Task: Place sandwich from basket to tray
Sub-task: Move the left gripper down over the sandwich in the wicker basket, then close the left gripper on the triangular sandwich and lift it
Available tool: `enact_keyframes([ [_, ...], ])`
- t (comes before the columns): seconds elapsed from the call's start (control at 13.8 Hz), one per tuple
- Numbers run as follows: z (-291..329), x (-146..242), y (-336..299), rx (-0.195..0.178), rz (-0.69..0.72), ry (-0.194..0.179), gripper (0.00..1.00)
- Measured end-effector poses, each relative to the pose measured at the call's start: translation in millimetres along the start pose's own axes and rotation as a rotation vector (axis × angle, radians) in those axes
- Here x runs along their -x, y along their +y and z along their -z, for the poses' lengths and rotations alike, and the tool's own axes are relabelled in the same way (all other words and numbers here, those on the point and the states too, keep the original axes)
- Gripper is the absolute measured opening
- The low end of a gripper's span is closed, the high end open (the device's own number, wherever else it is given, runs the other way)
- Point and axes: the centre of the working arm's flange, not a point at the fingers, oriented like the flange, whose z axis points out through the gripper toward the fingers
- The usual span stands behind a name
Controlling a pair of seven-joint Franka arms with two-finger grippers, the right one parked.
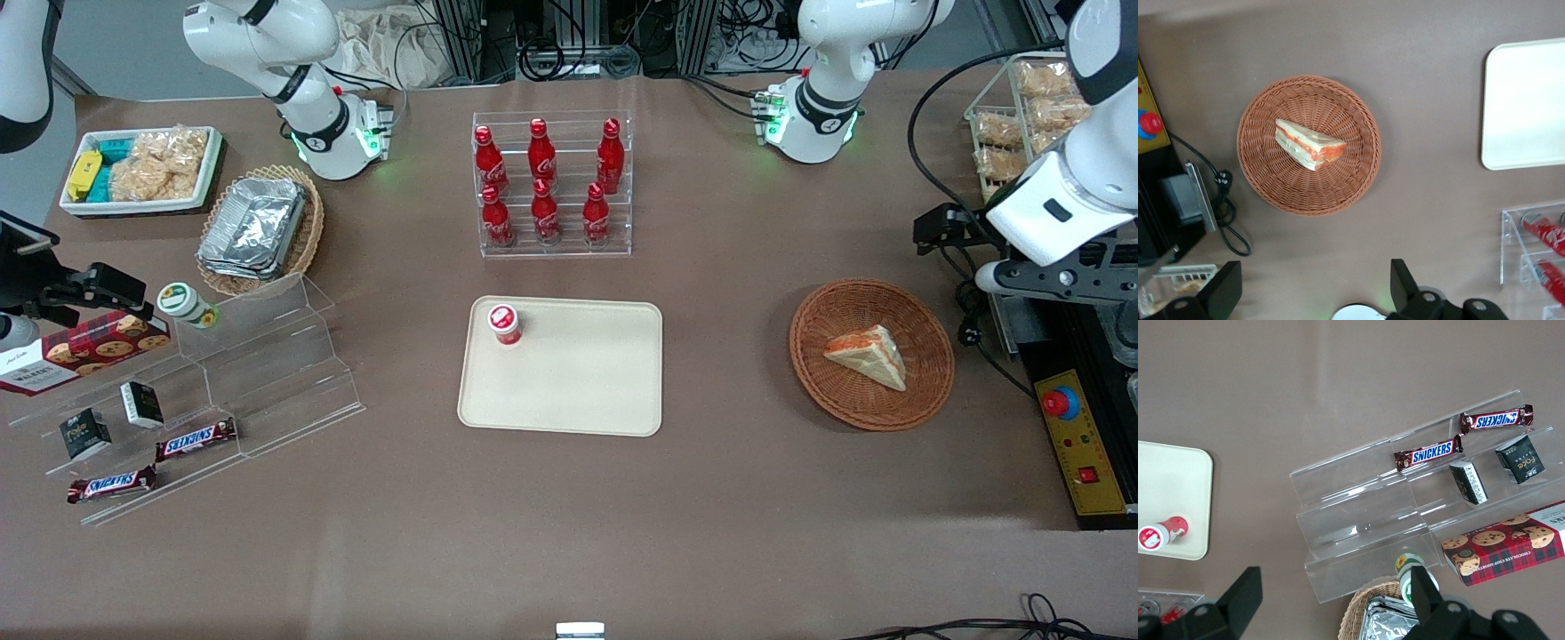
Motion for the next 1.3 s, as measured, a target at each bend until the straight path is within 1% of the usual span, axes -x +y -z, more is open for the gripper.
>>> enact_keyframes([
  [0.29, -6, -1, -29, 0.013, 0.02, -0.009, 1.0],
  [0.43, -15, -4, -39, 0.02, 0.07, -0.031, 1.0],
  [0.51, -22, -6, -42, 0.021, 0.142, -0.045, 1.0],
  [0.58, -31, -8, -46, 0.019, 0.248, -0.056, 1.0],
  [0.65, -43, -9, -55, 0.017, 0.371, -0.061, 1.0],
  [0.72, -58, -11, -66, 0.016, 0.456, -0.056, 1.0],
  [0.94, -131, -15, -77, 0.016, 0.661, -0.017, 1.0],
  [1.09, -189, -14, -72, 0.025, 0.827, 0.028, 1.0],
  [1.23, -240, -7, -68, 0.048, 0.957, 0.088, 1.0],
  [1.3, -261, -5, -68, 0.06, 1.016, 0.104, 1.0],
])
